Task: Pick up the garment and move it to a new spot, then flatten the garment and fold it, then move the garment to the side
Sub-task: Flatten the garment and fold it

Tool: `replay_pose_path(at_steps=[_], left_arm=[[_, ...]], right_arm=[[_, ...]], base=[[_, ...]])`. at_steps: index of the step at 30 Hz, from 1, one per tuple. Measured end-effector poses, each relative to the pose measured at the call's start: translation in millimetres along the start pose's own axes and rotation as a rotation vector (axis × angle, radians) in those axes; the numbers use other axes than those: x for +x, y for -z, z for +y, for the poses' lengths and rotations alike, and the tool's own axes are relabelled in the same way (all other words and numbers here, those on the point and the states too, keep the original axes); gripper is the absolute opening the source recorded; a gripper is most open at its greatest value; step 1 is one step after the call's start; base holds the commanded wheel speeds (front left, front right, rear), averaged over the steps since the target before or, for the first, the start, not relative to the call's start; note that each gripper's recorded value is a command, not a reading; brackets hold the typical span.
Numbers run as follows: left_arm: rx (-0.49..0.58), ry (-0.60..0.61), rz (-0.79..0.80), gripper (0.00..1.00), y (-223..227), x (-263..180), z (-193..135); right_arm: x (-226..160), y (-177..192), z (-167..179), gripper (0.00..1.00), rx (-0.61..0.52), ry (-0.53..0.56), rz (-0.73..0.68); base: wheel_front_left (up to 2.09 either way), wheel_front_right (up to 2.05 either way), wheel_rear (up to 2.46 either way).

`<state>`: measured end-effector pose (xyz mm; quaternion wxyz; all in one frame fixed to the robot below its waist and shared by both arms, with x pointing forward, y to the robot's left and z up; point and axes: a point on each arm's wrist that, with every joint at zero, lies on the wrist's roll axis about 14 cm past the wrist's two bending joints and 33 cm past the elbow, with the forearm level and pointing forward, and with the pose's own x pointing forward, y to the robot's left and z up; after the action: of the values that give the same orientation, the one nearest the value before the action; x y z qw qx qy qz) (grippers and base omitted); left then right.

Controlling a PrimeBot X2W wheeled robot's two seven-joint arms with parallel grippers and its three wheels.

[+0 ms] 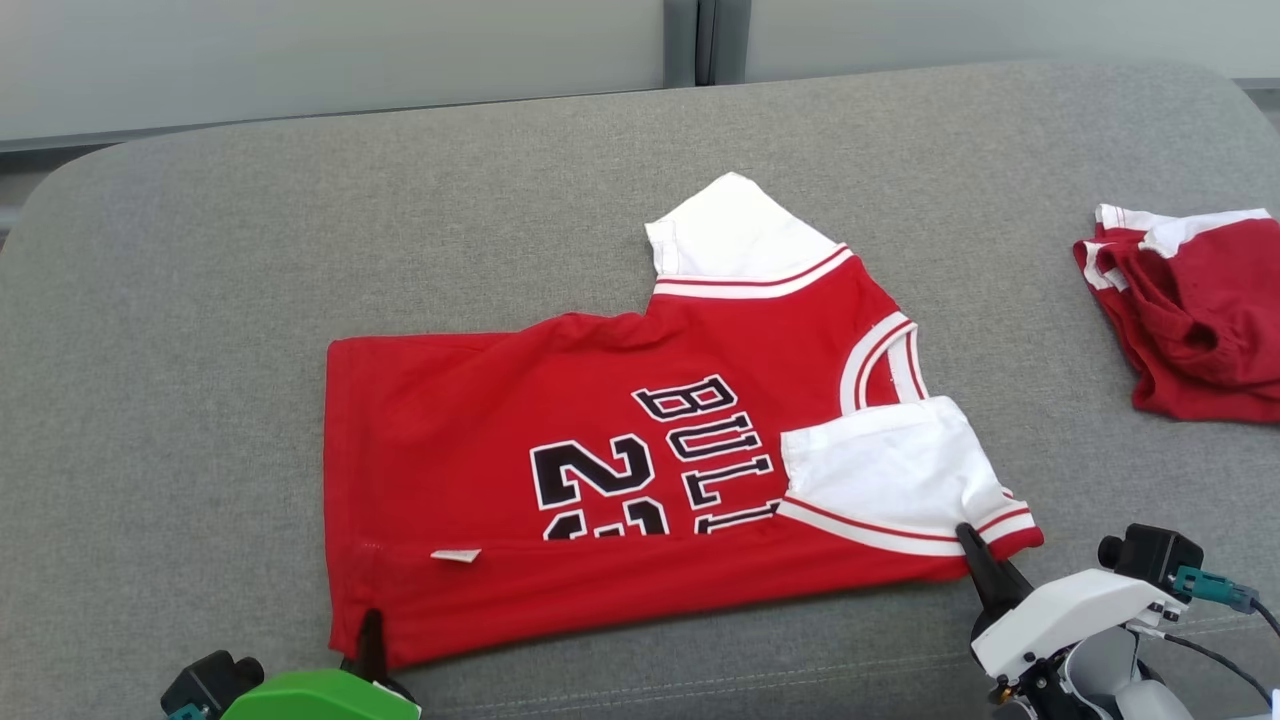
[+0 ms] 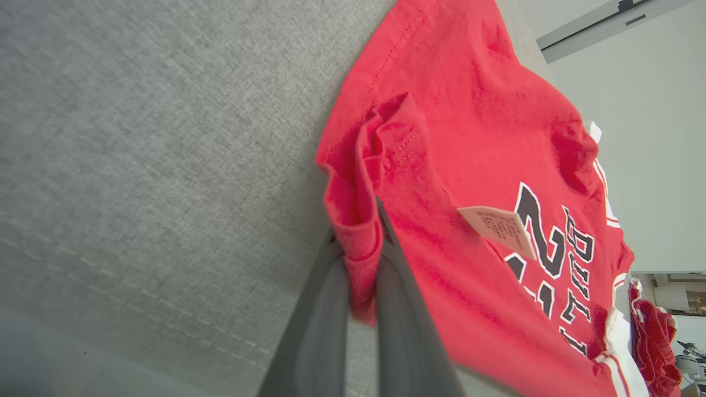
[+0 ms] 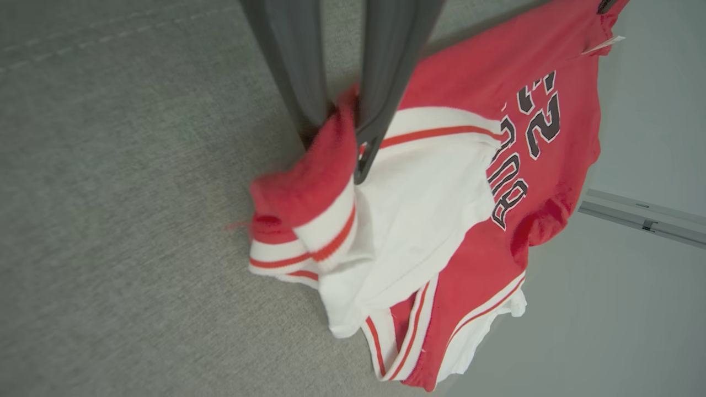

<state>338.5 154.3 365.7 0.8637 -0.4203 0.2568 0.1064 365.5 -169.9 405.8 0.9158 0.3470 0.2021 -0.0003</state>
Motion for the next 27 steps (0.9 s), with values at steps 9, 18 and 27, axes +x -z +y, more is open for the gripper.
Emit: replay_pose_path(at_steps=[9, 18, 27], left_arm=[[0.218, -0.018, 0.005, 1.00, -8.0, -2.3, 16.5], [0.428, 0.104, -0.061, 1.00, -66.1, 16.0, -30.3], [0.642, 0.178, -0.035, 1.00, -96.8, 59.2, -84.0]], right_arm=[[-16.3, 7.8, -19.0, 1.00, -0.030, 0.051, 0.022], [-34.7, -31.8, -40.2, 1.00, -0.100, 0.096, -0.057], [-25.2, -88.4, -7.7, 1.00, -0.182, 0.012, -0.170]], base=[[0.00, 0.00, 0.00], [0.00, 0.00, 0.00], [0.00, 0.00, 0.00]])
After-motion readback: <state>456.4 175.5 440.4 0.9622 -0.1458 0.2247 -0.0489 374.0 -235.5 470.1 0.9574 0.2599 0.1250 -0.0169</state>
